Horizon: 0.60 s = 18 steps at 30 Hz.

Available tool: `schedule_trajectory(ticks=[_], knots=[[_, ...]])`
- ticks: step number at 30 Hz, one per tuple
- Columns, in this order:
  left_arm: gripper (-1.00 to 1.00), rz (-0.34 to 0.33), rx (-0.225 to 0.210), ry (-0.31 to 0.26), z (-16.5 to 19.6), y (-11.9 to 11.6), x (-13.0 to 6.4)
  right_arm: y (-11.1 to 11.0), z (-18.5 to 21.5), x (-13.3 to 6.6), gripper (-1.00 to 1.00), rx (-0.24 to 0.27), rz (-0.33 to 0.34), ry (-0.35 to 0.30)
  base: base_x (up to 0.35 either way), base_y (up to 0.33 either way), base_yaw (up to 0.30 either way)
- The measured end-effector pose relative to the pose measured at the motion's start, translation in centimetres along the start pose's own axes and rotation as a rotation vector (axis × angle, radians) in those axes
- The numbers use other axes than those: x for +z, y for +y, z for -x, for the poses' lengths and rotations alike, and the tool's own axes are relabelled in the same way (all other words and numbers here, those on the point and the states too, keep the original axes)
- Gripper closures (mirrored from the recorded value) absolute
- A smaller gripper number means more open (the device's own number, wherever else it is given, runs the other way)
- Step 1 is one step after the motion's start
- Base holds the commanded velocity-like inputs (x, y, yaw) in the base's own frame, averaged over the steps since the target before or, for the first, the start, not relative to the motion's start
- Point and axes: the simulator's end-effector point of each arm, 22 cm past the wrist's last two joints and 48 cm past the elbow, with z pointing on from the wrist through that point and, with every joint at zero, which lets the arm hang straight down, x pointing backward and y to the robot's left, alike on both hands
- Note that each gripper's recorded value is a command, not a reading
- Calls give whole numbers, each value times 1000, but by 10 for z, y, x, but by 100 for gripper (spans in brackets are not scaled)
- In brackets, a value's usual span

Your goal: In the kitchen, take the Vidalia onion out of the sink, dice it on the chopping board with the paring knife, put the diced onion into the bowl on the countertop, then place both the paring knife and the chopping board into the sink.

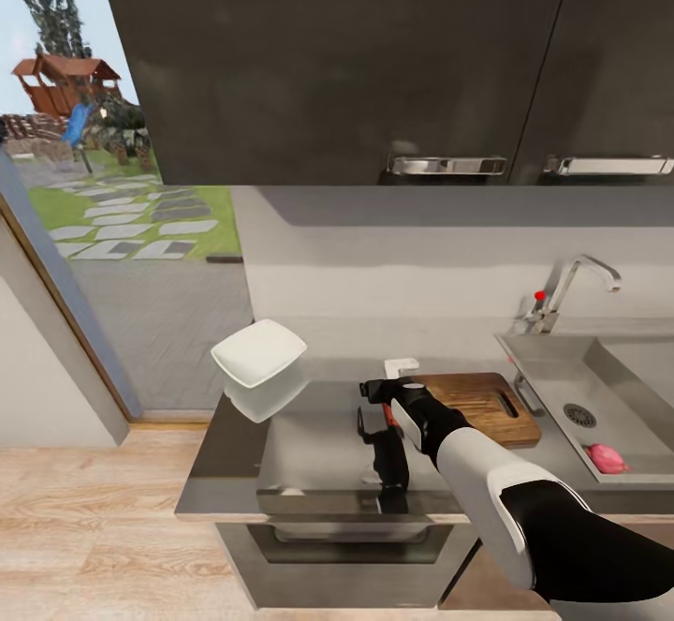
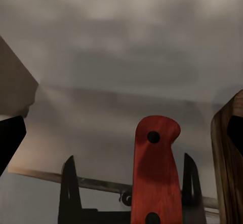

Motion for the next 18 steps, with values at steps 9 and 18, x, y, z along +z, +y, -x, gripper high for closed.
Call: schedule_trajectory(ticks=[9, 18], knots=[[-100, 0, 1, 6, -3, 0, 0, 0, -4, 2, -100, 1, 0, 6, 0, 0, 0], [-100, -1, 1, 13, -5, 0, 0, 0, -8, 5, -100, 2, 1, 13, 0, 0, 0]])
